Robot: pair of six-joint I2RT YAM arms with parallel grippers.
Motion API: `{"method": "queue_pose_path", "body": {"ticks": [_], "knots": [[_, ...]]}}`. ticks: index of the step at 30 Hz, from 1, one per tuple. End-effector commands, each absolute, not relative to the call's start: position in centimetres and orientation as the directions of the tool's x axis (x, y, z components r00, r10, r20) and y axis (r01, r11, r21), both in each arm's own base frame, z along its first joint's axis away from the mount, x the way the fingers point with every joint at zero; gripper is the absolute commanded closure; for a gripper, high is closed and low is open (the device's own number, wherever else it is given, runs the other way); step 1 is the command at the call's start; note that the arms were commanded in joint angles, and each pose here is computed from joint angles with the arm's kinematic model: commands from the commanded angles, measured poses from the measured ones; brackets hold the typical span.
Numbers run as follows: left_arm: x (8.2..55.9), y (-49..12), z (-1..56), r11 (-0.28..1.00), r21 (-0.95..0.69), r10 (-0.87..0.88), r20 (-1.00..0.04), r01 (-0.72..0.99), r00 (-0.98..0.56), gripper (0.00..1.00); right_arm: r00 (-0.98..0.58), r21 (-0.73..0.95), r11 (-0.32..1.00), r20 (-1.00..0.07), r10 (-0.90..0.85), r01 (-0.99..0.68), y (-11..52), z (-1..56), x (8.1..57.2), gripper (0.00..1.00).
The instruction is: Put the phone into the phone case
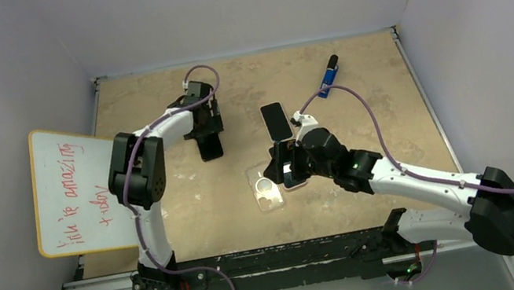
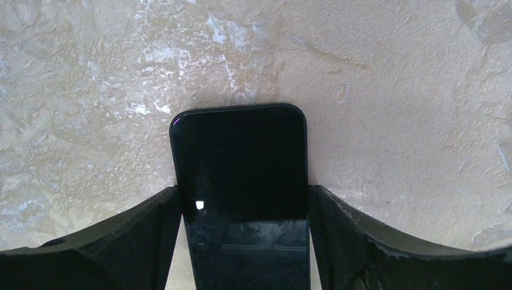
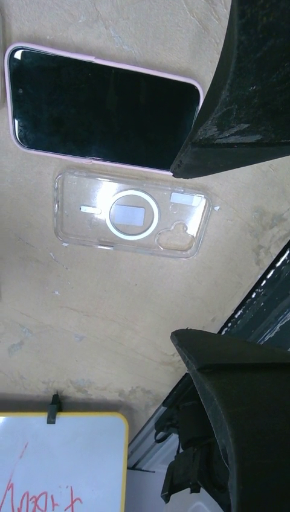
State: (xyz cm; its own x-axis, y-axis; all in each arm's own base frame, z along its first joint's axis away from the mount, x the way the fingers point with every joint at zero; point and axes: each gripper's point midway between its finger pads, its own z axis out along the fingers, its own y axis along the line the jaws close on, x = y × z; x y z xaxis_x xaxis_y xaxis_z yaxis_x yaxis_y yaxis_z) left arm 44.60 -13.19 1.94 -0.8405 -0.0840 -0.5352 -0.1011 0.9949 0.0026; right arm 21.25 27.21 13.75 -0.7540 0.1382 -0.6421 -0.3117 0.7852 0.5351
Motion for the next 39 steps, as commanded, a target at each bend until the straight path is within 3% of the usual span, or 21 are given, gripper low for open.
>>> {"method": "queue_pose_path", "body": {"ticks": [1,8,24,39], "knots": [[41.7,-13.4,1.9,0.999,-0.015,-0.044,-0.466,-0.041,-0.884,0.41,-0.738,0.589,0.758,-0.637,0.221,-0.281,27.7,14.9,21.9,0.07],[39.3,-15.5,3.6,0.982,-0.189,-0.114,-0.483,-0.023,-0.868,0.47,-0.758,0.655,0.708,-0.595,0.267,-0.265,29.6,15.3,22.4,0.12],[32.8,-18.7,5.4,0.855,-0.518,-0.267,-0.435,-0.004,-0.86,0.59,-0.809,0.74,0.62,-0.517,0.278,-0.26,35.1,12.9,24.6,0.39],[29.5,-19.7,5.6,0.779,-0.627,-0.297,-0.389,0.015,-0.872,0.6,-0.866,0.777,0.597,-0.424,0.264,-0.198,38.5,9.4,25.8,0.51]]}}
